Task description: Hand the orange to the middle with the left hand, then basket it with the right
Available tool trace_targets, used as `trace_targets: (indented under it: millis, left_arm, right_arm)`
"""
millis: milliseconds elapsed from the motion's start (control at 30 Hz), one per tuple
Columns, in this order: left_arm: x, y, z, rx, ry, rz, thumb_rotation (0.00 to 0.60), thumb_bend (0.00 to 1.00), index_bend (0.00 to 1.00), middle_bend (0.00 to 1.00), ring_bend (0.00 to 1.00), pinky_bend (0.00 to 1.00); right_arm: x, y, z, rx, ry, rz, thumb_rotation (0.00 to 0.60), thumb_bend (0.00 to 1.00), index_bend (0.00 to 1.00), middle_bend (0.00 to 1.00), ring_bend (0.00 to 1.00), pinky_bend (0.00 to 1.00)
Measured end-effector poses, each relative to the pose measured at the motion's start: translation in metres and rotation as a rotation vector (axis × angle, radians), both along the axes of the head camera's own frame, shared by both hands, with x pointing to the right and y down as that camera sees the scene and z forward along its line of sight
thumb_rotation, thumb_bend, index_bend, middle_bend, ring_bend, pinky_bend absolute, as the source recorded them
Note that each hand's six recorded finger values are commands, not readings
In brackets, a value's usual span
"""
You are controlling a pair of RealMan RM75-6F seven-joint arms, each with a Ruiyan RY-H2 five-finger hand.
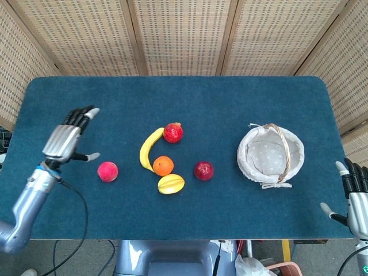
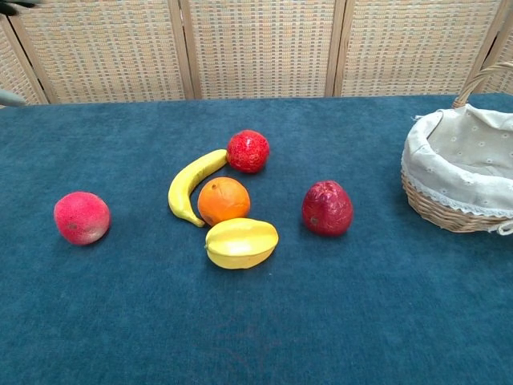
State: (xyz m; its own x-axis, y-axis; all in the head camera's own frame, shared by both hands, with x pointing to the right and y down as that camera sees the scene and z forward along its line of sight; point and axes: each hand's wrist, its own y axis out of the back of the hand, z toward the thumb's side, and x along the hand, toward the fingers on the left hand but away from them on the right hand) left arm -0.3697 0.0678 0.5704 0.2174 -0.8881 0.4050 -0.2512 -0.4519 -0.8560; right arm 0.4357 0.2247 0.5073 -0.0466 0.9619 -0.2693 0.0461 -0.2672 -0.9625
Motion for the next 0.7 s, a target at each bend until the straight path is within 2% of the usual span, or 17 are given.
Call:
trace_targets:
  millis: [167,300,367,500,700]
  left_arm:
    - [-0.072,0.039,-0.027,0.035,-0.094,-0.202,0.600,0.00,0.00,0.00,0.00,0.00]
    - [-0.102,0.067,-0.038,0.067,-0.151,-0.285,0.600,0.00,0.00,0.00,0.00,0.00]
    - [-0.110,0.079,-0.040,0.070,-0.173,-0.298,0.600,0.00,0.00,0.00,0.00,0.00]
    - [-0.112,0.085,-0.040,0.073,-0.192,-0.282,0.600,0.00,0.00,0.00,0.00,0.00]
    - [-0.114,0.090,-0.031,0.045,-0.206,-0.264,0.600,0.00,0.00,0.00,0.00,0.00]
  right_arm:
    - [-0.010,0.003,0.003,-0.014,0.016,-0.024,0.600,0.00,0.00,0.00,0.00,0.00]
    - [-0.020,-0.001,0.004,-0.019,0.021,-0.049,0.600,0.00,0.00,0.00,0.00,0.00]
    - [-0.029,-0.009,0.003,-0.011,0.025,-0.081,0.600,0.00,0.00,0.00,0.00,0.00]
    - [-0.054,-0.031,-0.001,-0.018,0.019,-0.161,0.600,0.00,0.00,0.00,0.00,0.00]
    - [-0.115,-0.082,-0.011,-0.046,-0.034,-0.318,0.600,0.00,0.00,0.00,0.00,0.00]
